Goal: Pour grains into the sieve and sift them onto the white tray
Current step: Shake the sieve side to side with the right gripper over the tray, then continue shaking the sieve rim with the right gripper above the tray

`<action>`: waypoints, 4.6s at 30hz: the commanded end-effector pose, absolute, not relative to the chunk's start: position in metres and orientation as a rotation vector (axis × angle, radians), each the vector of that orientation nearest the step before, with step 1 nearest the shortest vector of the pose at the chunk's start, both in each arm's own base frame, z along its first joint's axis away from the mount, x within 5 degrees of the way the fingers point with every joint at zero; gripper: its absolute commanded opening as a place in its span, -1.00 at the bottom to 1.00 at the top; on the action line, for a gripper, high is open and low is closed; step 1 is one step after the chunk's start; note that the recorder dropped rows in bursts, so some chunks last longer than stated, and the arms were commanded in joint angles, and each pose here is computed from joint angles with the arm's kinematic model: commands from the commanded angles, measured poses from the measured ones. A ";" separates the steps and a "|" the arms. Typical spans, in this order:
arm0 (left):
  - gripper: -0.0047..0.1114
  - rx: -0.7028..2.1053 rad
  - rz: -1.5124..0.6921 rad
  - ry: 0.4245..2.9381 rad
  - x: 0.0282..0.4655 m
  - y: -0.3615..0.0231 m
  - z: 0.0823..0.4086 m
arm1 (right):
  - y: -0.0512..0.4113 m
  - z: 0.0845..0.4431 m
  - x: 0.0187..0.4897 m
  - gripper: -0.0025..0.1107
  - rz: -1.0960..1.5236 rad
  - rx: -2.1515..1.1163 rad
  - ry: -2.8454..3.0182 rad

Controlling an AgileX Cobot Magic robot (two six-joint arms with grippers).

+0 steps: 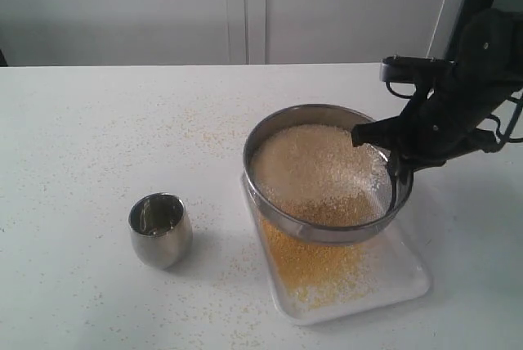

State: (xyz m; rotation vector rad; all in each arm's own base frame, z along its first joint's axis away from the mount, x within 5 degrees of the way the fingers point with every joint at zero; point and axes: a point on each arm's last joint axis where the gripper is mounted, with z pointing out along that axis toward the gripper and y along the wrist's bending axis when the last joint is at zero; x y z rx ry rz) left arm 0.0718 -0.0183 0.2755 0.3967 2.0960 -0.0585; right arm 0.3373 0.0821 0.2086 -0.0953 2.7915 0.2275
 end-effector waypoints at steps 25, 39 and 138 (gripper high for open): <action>-0.92 0.403 -0.076 2.099 0.070 -0.020 0.274 | 0.082 0.220 0.340 -0.96 0.230 -0.126 2.774; -0.92 0.403 -0.076 2.099 0.070 -0.020 0.274 | 0.081 0.223 0.334 -0.96 0.210 -0.158 2.905; -0.92 0.403 -0.076 2.099 0.070 -0.020 0.274 | 0.084 0.205 0.336 -0.96 0.301 -0.037 2.732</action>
